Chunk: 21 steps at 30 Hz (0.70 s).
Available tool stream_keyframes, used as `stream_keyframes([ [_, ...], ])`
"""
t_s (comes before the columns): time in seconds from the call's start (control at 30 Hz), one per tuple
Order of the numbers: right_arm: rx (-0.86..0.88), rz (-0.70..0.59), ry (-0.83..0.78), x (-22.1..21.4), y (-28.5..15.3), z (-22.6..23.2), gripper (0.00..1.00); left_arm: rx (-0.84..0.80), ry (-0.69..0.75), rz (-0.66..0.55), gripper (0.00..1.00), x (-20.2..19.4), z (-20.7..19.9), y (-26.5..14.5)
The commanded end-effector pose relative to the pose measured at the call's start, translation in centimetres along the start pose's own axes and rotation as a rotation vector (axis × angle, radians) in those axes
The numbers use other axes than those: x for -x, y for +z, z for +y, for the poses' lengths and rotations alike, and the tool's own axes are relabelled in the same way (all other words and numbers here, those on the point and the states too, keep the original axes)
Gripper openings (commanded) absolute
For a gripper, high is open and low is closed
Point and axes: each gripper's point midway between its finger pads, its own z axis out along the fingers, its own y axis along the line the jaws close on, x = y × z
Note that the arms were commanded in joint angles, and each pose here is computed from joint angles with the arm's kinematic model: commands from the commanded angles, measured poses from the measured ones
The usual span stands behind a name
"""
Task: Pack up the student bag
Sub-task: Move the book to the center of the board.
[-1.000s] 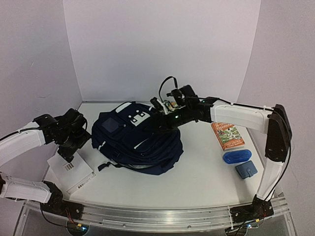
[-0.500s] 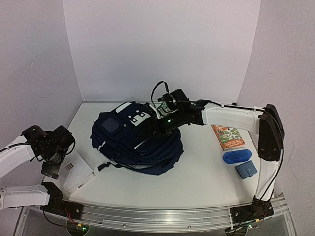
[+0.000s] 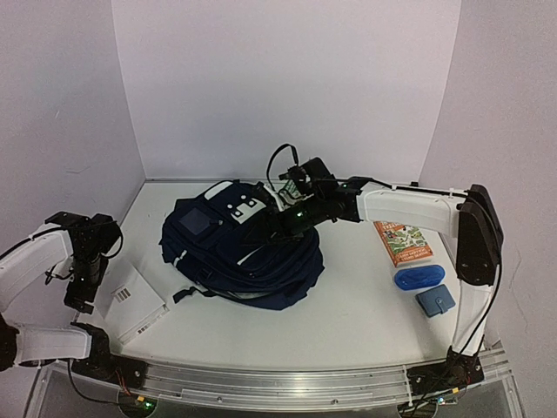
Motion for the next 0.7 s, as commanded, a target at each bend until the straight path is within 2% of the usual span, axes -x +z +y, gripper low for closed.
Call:
stream_keyframes([
  [0.0, 0.032, -0.060, -0.054, 2.0, -2.0, 2.2, 0.95, 0.006, 0.062, 0.043, 1.00, 0.0, 0.0, 1.4],
  [0.2, 0.043, -0.052, -0.050, 2.0, -1.6, 2.2, 0.95, -0.041, 0.104, 0.110, 1.00, -1.5, -1.8, 3.5],
  [0.4, 0.051, -0.039, -0.054, 1.9, -0.6, 2.4, 0.95, -0.133, 0.258, 0.224, 1.00, -4.9, -5.8, 5.0],
  [0.67, 0.063, -0.010, -0.063, 1.5, 1.9, 2.9, 0.95, -0.413, 0.470, 0.330, 1.00, -7.9, -11.5, 3.3],
])
